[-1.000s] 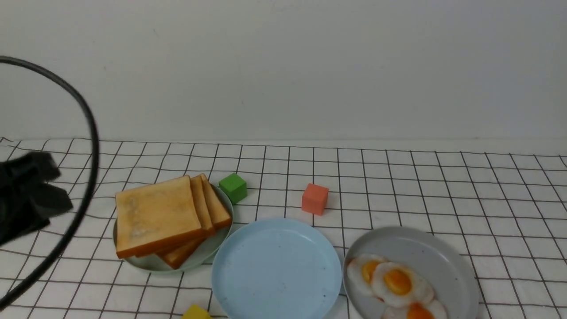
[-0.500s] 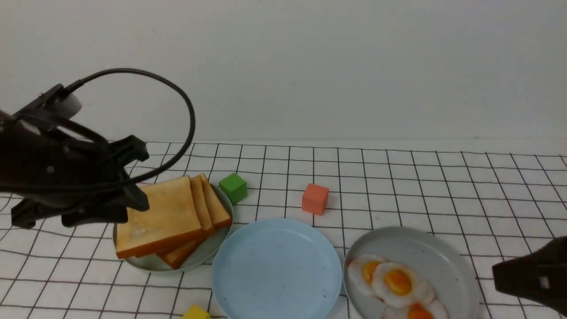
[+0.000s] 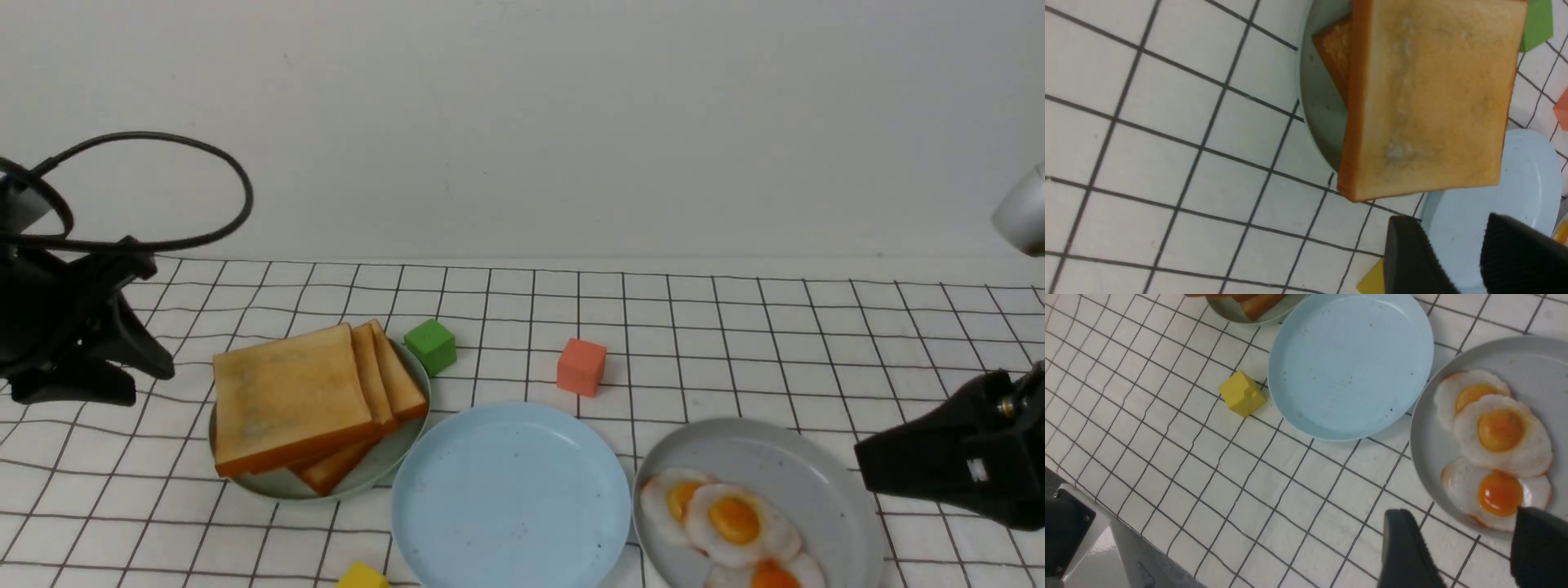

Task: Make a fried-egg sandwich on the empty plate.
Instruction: Use the left arm to grab a slice of bread

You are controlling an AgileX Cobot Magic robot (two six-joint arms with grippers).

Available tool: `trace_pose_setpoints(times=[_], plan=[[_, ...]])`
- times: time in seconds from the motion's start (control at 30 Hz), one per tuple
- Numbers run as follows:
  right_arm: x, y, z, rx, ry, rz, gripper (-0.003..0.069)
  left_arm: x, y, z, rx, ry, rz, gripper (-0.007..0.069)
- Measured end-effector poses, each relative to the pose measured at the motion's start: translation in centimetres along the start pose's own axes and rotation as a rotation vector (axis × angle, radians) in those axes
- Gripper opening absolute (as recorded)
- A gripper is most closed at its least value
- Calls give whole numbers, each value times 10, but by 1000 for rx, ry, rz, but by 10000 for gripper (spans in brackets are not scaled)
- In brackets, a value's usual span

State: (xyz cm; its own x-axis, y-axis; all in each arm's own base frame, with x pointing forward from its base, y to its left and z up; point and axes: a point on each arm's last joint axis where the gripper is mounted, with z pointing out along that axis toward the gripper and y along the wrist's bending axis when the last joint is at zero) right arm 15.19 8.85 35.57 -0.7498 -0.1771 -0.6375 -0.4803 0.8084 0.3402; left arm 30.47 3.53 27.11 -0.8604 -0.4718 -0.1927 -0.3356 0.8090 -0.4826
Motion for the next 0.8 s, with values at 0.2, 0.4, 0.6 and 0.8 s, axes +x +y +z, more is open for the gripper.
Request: trace_pose_setpoints(times=[0.2,0.4,0.6,0.8], plan=[[-2,0,0,3,-24,-5,375,-11,6,25,49,15,107,442],[-3,0,0,2,-28,-5,375,-23,14,53,74,-5,177,487],[-3,0,0,1,-34,-3,375,-27,22,73,79,22,145,484],[-5,0,0,1,-50,-1,375,-30,27,94,130,46,126,480]])
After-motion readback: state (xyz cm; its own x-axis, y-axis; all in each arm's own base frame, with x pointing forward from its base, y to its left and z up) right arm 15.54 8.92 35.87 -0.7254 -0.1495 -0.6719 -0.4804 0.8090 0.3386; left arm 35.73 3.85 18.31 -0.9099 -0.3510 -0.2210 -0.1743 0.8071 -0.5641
